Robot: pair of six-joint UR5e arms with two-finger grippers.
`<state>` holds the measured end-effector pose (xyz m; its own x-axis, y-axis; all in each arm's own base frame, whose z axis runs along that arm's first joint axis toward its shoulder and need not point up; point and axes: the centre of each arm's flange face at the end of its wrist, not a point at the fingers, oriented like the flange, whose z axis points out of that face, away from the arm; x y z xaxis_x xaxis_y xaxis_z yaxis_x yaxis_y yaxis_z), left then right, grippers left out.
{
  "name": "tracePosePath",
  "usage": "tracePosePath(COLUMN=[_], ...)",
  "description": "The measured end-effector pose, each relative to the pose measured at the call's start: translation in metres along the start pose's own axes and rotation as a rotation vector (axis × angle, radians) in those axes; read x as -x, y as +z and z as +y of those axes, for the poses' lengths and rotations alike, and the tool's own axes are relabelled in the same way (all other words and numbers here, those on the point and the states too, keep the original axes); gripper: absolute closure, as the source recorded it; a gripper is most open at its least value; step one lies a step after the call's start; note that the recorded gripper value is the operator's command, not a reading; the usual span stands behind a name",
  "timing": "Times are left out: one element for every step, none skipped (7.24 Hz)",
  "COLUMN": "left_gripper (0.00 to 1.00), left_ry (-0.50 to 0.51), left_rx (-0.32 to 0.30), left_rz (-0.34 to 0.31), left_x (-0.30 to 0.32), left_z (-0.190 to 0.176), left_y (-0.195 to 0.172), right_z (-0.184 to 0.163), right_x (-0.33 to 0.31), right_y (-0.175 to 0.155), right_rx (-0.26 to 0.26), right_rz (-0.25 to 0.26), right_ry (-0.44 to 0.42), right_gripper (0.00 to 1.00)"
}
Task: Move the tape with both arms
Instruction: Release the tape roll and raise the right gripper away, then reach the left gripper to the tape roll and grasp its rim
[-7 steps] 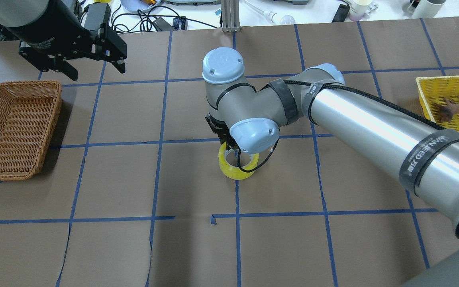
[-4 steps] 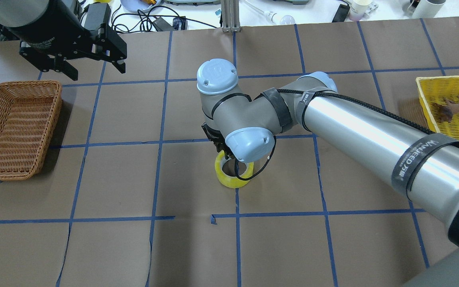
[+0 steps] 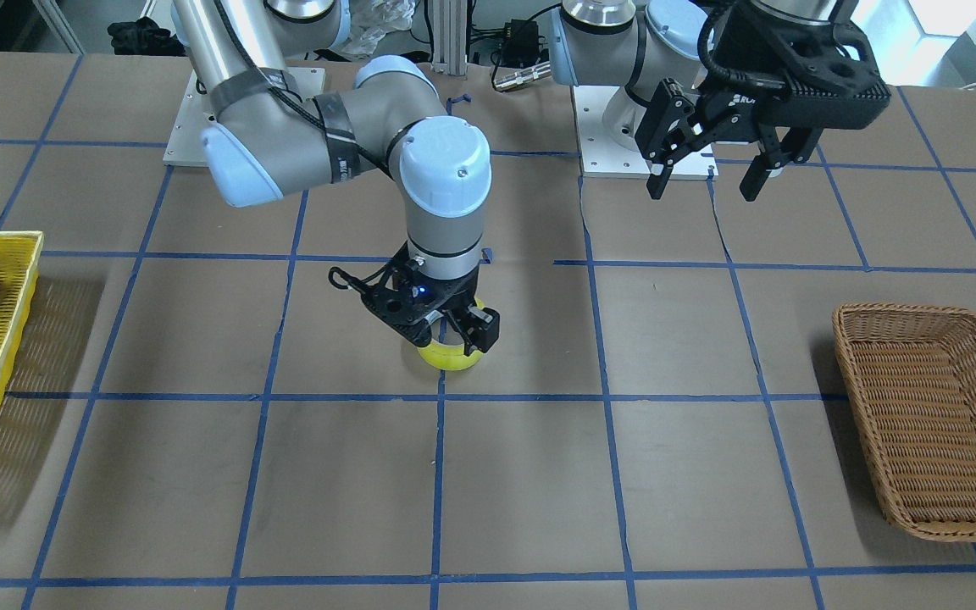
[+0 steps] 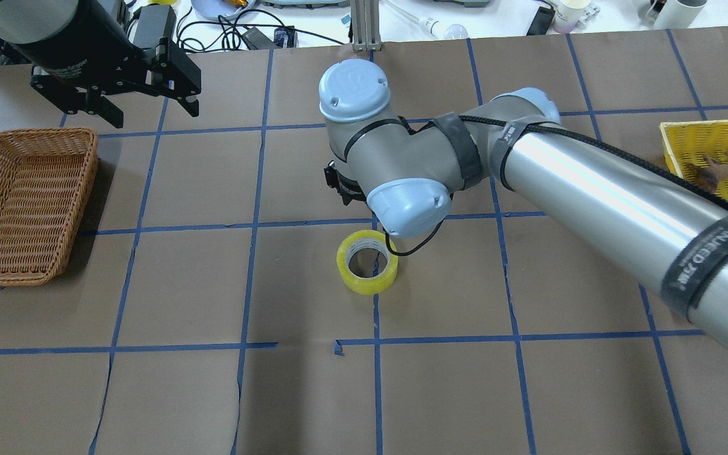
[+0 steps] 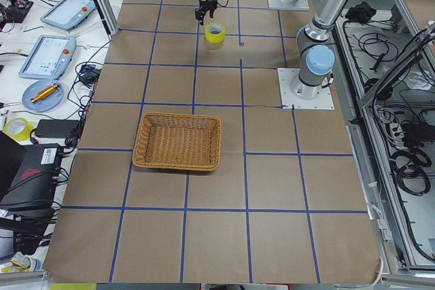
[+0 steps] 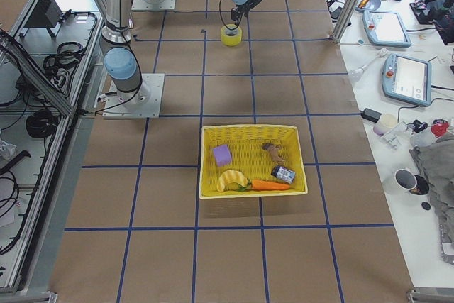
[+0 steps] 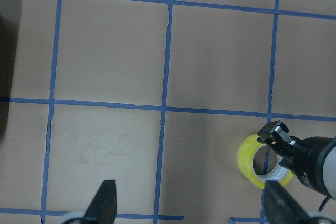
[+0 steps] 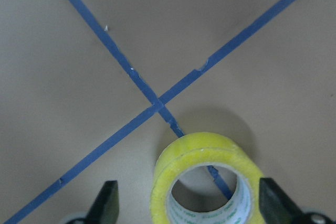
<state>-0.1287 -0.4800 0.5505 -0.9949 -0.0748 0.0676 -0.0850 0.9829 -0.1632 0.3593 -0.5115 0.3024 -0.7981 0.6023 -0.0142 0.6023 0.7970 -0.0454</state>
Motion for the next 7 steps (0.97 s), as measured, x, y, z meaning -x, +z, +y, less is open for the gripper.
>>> tracePosePath(left_gripper=[0.0,0.0,0.0,0.0,0.0,0.0,0.0], left_ry=[0.0,-0.001,0.006,0.037,0.083,0.131,0.169], left_rx=[0.009,0.03,0.064,0.112,0.144,0.165,0.182], left_rz=[-0.001,0.0,0.002,0.003,0.004,0.005,0.004], left_x=[0.0,-0.001,-0.007,-0.023,-0.044,-0.066,-0.082], left_z=[0.0,-0.002,-0.002,0.003,0.013,0.026,0.041], left_y=[0.004,0.015,0.032,0.061,0.095,0.131,0.164], right_z=[-0.032,-0.065,-0.091,-0.105,-0.112,-0.117,-0.121], right_x=[-0.022,-0.051,-0.08,-0.107,-0.131,-0.154,-0.171], right_y=[-0.029,-0.058,-0.083,-0.106,-0.126,-0.143,-0.152], right_rx=[-0.017,-0.03,-0.043,-0.041,-0.028,-0.013,-0.002], right_rz=[-0.006,-0.01,-0.009,0.002,0.018,0.032,0.041], right_ry=[-0.032,-0.11,-0.224,-0.326,-0.401,-0.46,-0.488], right_gripper=[0.0,0.0,0.0,0.0,0.0,0.0,0.0])
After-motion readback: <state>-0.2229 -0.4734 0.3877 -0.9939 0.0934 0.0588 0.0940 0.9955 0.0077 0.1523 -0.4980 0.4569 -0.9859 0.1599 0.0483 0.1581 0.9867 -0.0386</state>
